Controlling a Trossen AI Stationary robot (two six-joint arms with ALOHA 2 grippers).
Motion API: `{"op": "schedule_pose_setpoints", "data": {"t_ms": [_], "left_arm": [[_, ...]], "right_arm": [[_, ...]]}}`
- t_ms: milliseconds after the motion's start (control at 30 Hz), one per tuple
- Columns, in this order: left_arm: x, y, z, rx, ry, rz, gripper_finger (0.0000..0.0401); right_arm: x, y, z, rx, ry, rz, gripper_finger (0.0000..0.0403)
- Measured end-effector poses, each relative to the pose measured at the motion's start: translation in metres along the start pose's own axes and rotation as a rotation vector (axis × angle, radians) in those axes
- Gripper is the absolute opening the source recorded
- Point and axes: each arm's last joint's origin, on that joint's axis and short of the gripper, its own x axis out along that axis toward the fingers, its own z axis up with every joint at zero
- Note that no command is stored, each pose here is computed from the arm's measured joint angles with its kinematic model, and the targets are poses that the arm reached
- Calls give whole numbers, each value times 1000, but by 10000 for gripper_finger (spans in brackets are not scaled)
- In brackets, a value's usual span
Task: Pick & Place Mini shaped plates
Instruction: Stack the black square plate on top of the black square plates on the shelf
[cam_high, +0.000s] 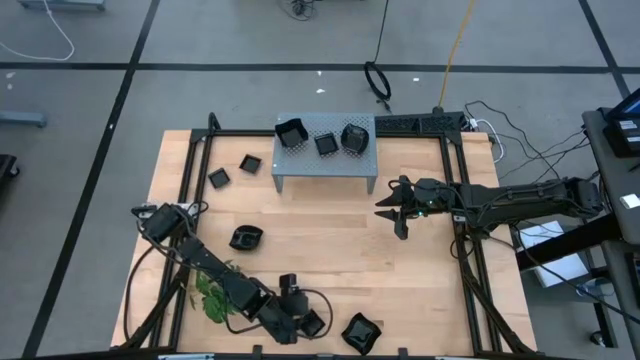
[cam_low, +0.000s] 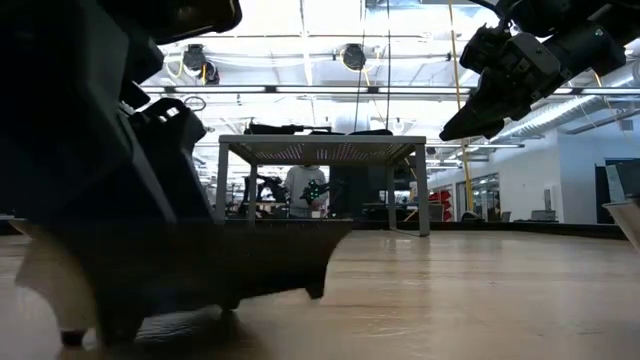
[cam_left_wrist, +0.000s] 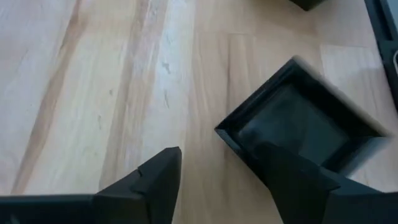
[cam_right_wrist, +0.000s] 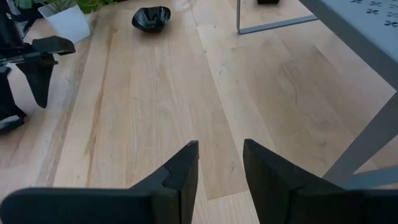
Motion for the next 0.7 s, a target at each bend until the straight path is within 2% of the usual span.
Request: {"op": "schedule_pose_setpoints", "data": {"t_ms": [333, 700], "left_arm": [[0, -2, -1, 10, 44, -65, 148], [4, 7, 5, 177, 45, -70, 18]], "right_arm": [[0, 0, 0, 0, 0, 0, 116], [0, 0, 0, 0, 0, 0, 116]]}}
